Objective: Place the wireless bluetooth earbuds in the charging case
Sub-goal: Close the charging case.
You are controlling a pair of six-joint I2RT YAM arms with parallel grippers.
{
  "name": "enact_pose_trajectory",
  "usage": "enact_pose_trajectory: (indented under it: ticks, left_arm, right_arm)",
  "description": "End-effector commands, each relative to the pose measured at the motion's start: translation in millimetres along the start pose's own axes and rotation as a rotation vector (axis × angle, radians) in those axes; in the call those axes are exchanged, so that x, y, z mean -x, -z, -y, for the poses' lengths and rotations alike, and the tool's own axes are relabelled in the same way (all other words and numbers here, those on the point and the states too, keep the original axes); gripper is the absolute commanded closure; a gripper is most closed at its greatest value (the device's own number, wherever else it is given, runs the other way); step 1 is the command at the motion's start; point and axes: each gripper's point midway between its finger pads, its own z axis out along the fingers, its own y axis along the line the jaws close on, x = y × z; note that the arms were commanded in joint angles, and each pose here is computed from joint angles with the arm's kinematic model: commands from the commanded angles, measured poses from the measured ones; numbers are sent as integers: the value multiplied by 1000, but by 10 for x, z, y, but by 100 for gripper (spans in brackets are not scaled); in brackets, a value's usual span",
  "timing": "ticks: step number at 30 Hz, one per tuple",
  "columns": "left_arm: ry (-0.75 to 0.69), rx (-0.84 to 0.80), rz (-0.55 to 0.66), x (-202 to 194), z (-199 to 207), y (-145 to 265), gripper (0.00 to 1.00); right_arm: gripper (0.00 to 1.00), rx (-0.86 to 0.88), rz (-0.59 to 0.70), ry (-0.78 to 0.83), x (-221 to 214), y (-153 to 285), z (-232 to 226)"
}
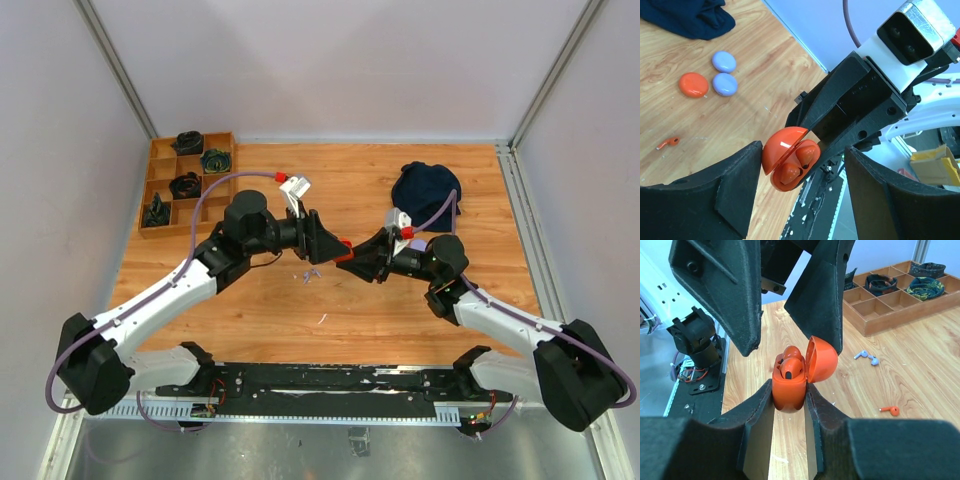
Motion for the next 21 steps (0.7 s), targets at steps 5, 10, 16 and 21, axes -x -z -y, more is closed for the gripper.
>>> enact_pose_trajectory:
  ticks: [5, 10, 16, 21]
  left_arm:
    - [-47, -157, 14, 104, 334, 77, 33]
    - [-81, -159, 60, 172, 341, 130, 33]
    - [-86, -155, 67, 153, 291, 137, 32]
    - [-84, -146, 62, 125, 262, 153, 31]
  right_arm:
    - [94, 45, 14, -4, 77, -10, -48]
    - [94, 82, -17, -33, 7, 4, -114]
    - [94, 94, -61, -82, -101, 47, -167]
    - [93, 88, -90, -107, -163, 83, -191]
